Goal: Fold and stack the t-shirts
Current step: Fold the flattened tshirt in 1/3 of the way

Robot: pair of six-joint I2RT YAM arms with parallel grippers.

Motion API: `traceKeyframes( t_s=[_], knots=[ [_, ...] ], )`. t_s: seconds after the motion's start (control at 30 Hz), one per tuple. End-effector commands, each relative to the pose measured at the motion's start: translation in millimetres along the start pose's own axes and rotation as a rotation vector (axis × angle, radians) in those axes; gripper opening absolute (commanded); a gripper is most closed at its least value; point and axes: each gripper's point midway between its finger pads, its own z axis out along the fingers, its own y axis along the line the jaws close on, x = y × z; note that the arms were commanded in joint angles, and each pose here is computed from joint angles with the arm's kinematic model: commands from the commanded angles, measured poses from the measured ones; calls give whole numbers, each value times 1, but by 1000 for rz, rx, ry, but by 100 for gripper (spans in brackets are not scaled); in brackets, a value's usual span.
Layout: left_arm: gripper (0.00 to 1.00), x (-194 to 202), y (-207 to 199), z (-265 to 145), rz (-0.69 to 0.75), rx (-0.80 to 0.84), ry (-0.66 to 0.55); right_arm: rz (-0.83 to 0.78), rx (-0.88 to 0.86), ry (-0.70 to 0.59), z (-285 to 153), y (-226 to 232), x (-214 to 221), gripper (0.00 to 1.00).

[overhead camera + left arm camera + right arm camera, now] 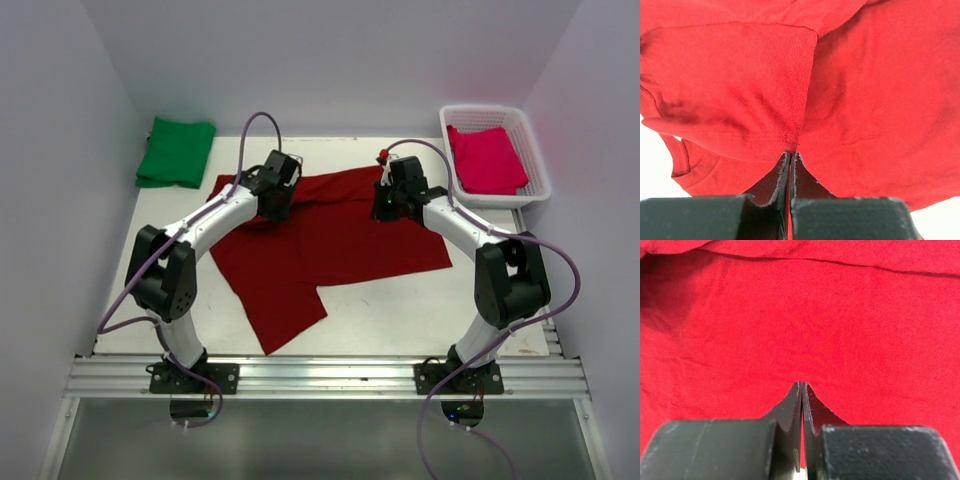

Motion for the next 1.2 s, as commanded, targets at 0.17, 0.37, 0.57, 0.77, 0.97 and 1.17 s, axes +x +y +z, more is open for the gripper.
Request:
traceKeyframes(
  t_s=[0.17,0.37,0.57,0.77,0.97,1.17],
  knots=[
    [0,-27,13,-26,-13,-71,-74,-16,-27,-5,-1,4,-4,0],
    [0,-19,18,-14,8,-111,-37,-13,-28,1,0,4,-3,0],
    [0,-5,18,5,16,-113,-6,-15,-22,3,-1,3,-2,0],
    [4,9,15,19,9,-85,13,-17,-23,10,1,3,0,0],
    [96,-13,20,1,-41,-89,-125,-16,-22,16,1,3,0,0],
    [97,-56,30,-18,-106,-52,-292,-12,13,5,-3,-2,-3,0]
  ],
)
